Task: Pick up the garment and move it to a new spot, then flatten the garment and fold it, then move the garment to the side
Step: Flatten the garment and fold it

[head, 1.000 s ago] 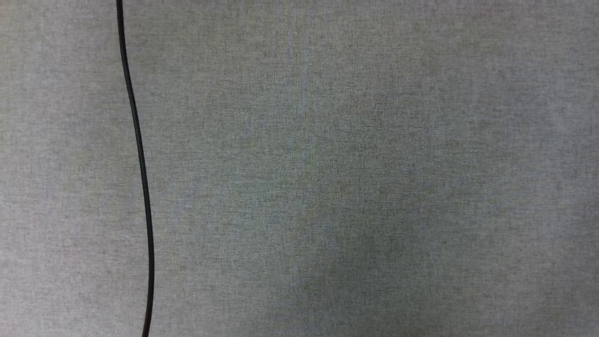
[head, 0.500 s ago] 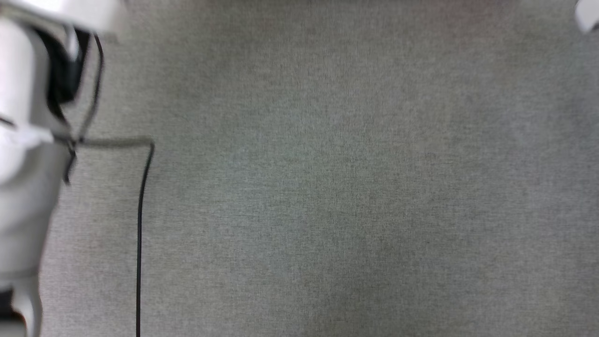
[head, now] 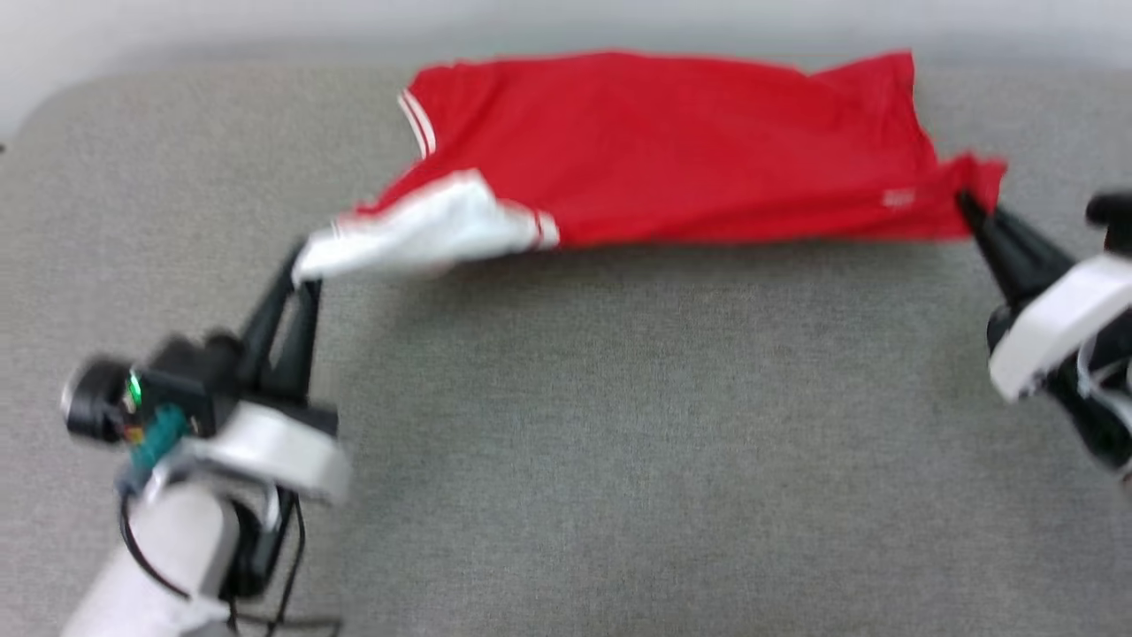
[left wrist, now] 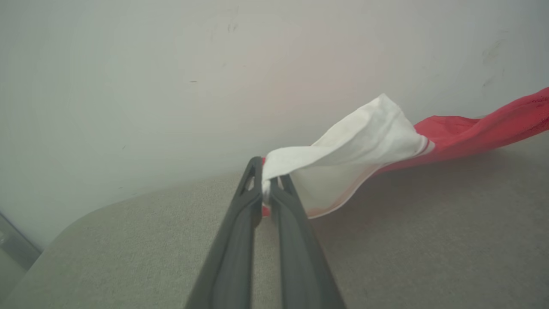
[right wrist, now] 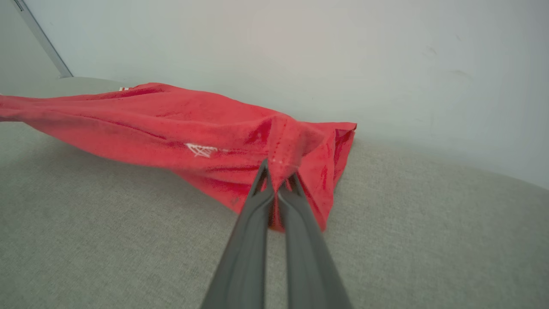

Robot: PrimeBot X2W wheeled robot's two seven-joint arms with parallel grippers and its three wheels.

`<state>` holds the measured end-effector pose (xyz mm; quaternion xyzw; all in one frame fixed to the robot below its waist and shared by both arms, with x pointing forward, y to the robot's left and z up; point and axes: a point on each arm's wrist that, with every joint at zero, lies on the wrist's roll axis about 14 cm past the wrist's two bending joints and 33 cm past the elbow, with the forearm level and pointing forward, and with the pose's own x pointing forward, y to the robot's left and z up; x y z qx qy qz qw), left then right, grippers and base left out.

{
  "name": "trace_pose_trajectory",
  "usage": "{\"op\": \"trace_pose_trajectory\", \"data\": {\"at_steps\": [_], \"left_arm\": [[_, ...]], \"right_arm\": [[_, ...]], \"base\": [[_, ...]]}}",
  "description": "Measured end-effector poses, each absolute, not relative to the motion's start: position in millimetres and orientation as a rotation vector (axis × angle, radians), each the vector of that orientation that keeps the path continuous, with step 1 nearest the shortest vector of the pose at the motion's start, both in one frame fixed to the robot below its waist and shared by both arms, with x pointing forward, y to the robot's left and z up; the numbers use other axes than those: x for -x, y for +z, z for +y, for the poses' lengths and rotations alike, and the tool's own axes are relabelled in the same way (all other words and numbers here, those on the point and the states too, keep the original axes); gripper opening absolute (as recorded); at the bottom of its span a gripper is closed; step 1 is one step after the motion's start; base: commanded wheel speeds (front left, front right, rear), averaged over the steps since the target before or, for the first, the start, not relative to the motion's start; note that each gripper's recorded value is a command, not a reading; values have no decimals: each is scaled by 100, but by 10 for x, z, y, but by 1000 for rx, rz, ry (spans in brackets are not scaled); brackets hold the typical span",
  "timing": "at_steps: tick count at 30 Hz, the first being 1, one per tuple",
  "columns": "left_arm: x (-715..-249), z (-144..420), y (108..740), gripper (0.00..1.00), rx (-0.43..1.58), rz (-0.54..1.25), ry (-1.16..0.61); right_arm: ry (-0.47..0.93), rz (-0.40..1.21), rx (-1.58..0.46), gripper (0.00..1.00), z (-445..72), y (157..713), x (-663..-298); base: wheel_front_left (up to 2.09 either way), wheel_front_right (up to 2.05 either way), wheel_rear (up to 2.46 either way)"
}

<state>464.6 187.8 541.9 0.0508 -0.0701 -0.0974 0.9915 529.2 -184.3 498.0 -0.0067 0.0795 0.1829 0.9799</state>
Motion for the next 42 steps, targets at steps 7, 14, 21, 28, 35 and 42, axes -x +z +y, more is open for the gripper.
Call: {"op": "trace_pose_trajectory", "data": {"at_steps": [7, 14, 21, 28, 35, 42], "left_arm": [[-3915, 1926, 4939, 0, -39, 29, -163], [-3243, 1950, 4622, 0, 32, 157, -128], [-2744, 1919, 4446, 0, 74, 247, -108], [-2536, 1908, 4325, 0, 111, 306, -95], [-2525, 1866, 4240, 0, 110, 333, -107], [-2878, 1866, 4461, 0, 54, 234, -151]], "right_arm": [[306, 229, -43, 0, -2046, 4705, -4693], [260, 306, -117, 0, -2111, 4406, -4060], [222, 367, -153, 0, -2187, 4202, -3533], [193, 410, -156, 0, -2255, 4095, -3203], [182, 446, -144, 0, -2255, 4077, -3073], [175, 430, -156, 0, -2212, 4181, -3122]], "base": [[0, 0, 0], [0, 0, 0], [0, 0, 0], [0, 0, 0], [0, 0, 0], [0, 0, 0]]}}
